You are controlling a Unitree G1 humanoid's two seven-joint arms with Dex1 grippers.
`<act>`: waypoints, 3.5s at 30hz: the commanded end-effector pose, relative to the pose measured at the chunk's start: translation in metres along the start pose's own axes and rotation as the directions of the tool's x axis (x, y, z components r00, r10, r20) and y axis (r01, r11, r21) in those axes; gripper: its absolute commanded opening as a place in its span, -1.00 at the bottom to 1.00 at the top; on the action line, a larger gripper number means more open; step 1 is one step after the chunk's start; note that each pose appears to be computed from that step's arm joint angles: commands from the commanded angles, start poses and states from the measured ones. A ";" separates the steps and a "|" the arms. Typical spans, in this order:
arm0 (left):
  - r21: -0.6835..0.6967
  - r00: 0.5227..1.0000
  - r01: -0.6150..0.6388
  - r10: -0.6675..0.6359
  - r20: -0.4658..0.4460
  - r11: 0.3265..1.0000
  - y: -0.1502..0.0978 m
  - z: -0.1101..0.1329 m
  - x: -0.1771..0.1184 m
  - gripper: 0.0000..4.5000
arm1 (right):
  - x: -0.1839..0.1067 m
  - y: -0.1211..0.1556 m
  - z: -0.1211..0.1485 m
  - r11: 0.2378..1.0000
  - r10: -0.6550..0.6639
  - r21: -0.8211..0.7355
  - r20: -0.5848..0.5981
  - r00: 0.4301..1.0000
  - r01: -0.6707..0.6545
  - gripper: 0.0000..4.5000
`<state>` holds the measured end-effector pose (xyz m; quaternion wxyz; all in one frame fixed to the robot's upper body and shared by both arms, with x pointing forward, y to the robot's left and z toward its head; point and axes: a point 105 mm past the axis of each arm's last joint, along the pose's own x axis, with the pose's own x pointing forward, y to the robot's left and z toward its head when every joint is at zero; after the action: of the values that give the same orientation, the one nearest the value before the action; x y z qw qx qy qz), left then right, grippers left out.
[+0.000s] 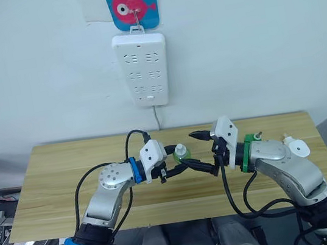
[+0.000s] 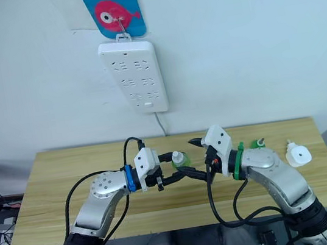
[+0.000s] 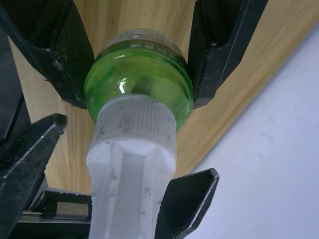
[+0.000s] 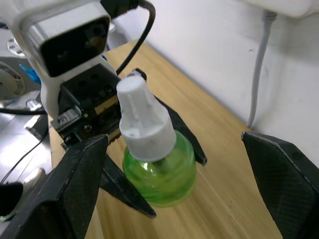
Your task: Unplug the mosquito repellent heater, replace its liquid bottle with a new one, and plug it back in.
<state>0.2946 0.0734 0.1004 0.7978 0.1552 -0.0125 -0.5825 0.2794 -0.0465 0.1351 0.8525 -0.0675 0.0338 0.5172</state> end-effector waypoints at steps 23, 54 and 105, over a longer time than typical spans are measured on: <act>0.093 0.930 0.361 -0.365 0.034 0.928 -0.047 0.017 -0.004 0.00 | 0.004 0.054 0.037 0.750 0.636 -0.228 -0.006 0.771 -0.621 -0.50; -0.039 0.997 -0.034 0.037 0.074 0.999 0.010 0.018 -0.005 0.00 | -0.011 0.022 0.034 0.984 0.114 -0.142 0.018 0.993 -0.111 1.00; 0.112 0.919 0.388 -0.393 0.024 0.915 -0.051 0.017 -0.022 0.00 | -0.023 0.002 0.025 0.693 0.671 -0.235 -0.133 0.729 -0.681 0.99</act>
<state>0.2345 0.0767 0.1019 0.6479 0.1840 -0.0201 -0.7389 0.2701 -0.0585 0.1559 0.5758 -0.1743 0.0178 0.7986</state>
